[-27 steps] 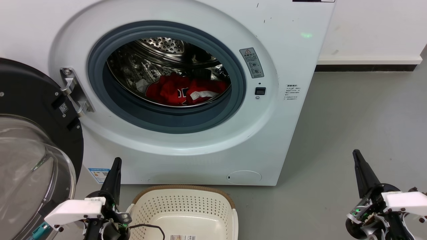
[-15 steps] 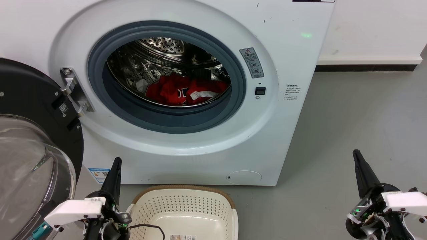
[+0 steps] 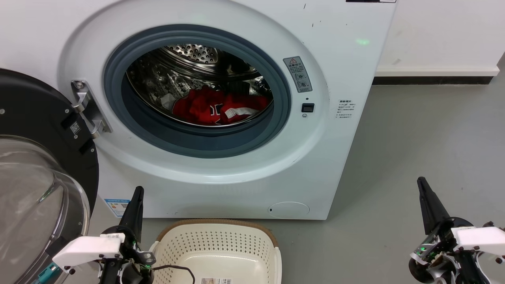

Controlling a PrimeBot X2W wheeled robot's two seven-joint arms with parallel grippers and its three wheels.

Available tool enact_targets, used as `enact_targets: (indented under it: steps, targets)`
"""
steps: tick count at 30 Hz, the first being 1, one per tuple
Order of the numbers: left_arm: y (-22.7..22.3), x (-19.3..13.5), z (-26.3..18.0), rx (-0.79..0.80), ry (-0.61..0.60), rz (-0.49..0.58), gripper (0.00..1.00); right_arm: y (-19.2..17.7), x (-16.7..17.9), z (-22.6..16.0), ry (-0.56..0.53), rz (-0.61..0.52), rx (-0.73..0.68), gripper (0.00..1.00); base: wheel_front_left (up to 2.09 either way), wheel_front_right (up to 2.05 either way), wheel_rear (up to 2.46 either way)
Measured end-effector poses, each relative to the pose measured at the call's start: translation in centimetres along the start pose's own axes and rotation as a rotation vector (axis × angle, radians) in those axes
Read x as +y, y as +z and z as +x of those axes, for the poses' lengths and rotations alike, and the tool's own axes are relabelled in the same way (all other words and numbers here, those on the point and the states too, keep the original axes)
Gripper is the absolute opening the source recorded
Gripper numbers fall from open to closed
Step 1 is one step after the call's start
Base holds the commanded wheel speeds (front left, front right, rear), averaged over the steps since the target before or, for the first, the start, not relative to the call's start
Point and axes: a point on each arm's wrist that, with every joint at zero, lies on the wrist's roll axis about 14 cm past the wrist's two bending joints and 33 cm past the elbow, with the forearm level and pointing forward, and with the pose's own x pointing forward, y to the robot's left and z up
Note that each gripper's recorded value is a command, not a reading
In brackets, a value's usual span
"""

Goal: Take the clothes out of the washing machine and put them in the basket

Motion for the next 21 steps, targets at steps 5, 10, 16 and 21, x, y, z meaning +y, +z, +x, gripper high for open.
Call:
enact_targets:
  steps: [5, 10, 16, 21]
  targets:
    - [0.0, 0.0, 0.0, 0.0, 0.0, 0.0, 0.0, 0.0, 0.0, 0.0, 0.0, 0.0, 0.0, 0.0, 0.0, 0.0, 0.0]
    - [0.0, 0.0, 0.0, 0.0, 0.0, 0.0, 0.0, 0.0, 0.0, 0.0, 0.0, 0.0, 0.0, 0.0, 0.0, 0.0, 0.0]
    - [-0.1, 2.6, -1.2, -0.003, 0.079, -0.007, 1.0, 0.1, -2.4, -1.1, -0.072, 0.005, -0.004, 1.0, 0.0, 0.0, 0.0]
    - [0.0, 2.8, -1.3, -0.018, 0.084, 0.011, 1.0, 0.2, -2.6, -1.3, -0.077, -0.001, -0.021, 1.0, 0.0, 0.0, 0.0]
